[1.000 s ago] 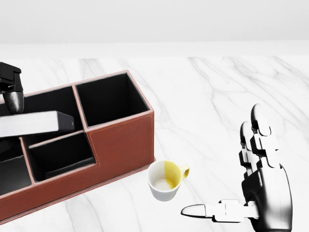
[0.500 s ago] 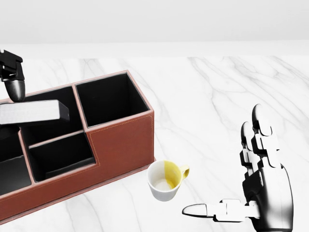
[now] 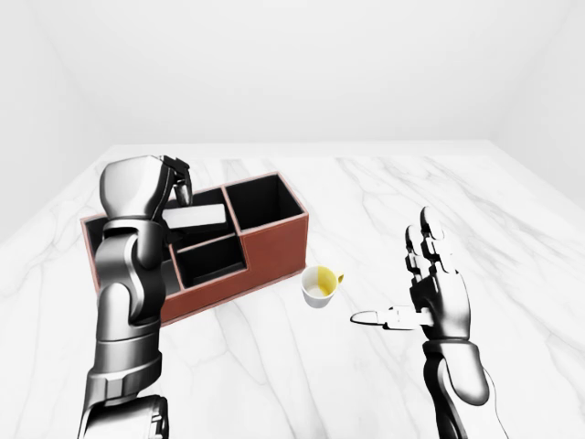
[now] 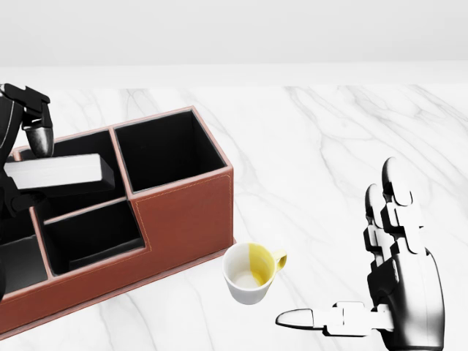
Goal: Pick up the book and place it in the front compartment of the caddy.
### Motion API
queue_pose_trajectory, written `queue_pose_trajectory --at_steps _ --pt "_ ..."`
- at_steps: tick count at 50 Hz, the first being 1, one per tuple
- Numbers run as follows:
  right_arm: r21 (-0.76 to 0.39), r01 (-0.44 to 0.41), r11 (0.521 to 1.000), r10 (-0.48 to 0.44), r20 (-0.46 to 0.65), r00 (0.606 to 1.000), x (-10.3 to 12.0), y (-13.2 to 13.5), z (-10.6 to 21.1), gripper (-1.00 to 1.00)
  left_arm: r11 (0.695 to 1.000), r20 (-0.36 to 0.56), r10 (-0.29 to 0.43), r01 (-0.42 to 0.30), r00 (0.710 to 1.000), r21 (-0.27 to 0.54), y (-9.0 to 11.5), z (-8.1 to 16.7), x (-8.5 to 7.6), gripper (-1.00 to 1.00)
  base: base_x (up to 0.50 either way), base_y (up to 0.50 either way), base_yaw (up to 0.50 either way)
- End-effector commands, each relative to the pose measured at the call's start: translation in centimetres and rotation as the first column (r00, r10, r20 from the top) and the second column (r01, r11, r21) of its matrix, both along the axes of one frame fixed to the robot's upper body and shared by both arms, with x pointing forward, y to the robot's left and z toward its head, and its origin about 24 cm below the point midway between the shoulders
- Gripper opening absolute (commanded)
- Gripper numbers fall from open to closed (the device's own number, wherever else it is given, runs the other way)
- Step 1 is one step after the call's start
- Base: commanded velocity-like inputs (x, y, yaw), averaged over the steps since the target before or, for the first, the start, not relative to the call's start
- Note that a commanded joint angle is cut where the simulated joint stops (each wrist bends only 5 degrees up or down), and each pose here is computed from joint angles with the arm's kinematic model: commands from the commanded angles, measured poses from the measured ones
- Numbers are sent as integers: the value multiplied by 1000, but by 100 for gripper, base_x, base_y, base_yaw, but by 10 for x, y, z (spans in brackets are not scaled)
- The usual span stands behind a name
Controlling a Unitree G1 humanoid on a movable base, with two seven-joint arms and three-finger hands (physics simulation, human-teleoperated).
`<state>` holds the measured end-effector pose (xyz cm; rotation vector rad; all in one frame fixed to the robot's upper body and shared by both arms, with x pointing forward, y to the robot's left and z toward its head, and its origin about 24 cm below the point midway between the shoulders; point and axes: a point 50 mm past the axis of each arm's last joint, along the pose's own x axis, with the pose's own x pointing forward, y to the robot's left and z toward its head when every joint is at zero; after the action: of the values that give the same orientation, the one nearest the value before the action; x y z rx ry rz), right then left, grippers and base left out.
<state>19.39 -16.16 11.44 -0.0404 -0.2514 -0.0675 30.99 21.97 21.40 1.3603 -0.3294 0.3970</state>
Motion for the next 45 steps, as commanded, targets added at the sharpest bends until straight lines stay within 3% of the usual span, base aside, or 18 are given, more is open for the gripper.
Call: queue_pose_trajectory --at_steps 1,29,45 --pt "-1 0 1000 0 0 1000 0 0 0 100 1000 41 20 -19 999 -7 3 1 3 -100 0 0 0" --pt "0 0 1000 0 -3 1000 0 0 -1 100 998 36 55 -56 998 36 0 -15 15 -100 0 0 0" --pt "-1 -2 1000 2 -10 1000 1 0 -2 100 998 48 55 -54 997 -24 1 -21 30 -100 0 0 0"
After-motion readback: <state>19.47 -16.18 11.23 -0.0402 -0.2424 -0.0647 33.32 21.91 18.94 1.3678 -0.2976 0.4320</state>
